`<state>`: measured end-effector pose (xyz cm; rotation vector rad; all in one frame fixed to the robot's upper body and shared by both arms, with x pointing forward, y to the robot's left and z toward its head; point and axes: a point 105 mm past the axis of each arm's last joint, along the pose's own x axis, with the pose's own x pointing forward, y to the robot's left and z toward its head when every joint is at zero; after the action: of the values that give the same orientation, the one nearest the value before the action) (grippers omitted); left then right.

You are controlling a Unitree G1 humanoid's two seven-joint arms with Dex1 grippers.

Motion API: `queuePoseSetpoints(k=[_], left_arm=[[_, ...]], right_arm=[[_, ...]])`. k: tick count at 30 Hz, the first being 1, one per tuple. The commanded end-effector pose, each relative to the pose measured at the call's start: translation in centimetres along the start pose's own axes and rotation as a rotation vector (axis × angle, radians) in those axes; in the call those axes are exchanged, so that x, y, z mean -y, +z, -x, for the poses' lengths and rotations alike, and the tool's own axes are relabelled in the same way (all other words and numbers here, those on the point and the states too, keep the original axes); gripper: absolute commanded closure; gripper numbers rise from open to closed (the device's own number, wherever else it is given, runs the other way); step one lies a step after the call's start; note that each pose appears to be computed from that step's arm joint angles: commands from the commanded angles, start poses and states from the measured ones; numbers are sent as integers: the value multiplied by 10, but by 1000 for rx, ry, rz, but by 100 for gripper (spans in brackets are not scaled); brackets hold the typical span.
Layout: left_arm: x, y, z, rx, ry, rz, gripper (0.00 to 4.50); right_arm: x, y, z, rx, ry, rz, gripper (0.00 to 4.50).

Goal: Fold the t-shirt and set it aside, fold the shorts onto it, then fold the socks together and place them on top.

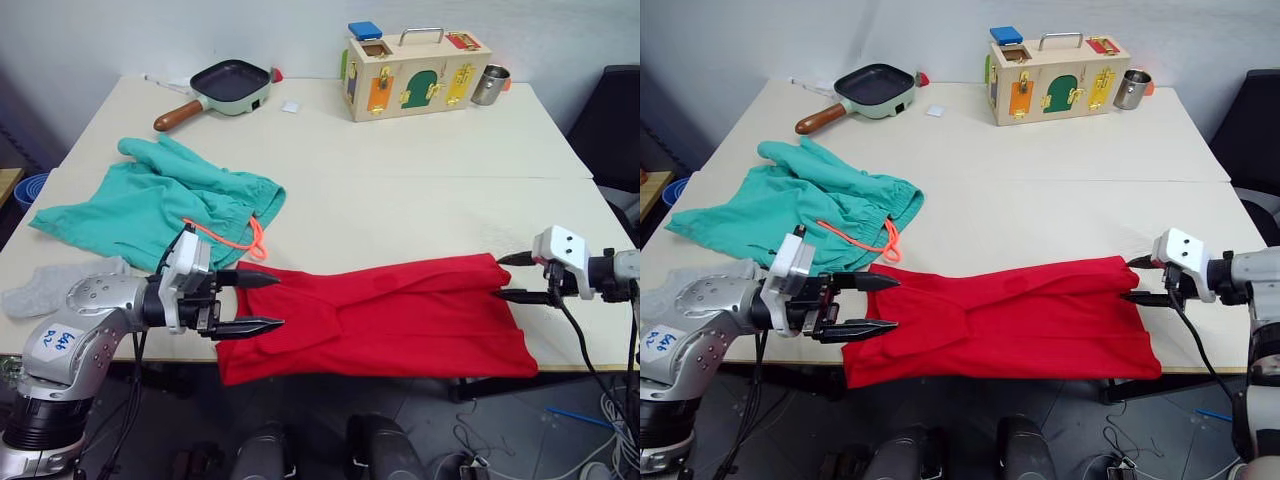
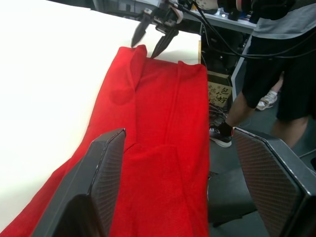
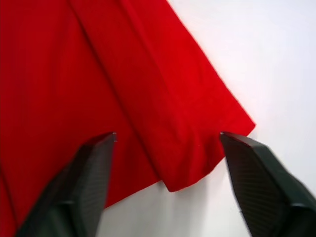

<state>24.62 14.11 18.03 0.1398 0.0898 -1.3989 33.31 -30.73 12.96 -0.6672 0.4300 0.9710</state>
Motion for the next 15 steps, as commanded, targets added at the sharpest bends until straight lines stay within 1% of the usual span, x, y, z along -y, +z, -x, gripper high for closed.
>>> queuePoseSetpoints(k=[1,2,5,6,15], left_arm=[[4,5,-4,1,-20,-48,90],[4,5,-4,1,-19,-49,90],[3,5,-4,-1,-17,-53,90],[3,4,-4,-1,-16,-54,90],[3,1,-5,-10,-18,-49,90]], right_arm=[[5,5,4,10,-13,29,275],[5,6,4,10,-9,33,304],[3,5,8,-2,11,54,418],[3,5,9,-4,14,56,447],[-5,-7,25,-39,6,112,447]])
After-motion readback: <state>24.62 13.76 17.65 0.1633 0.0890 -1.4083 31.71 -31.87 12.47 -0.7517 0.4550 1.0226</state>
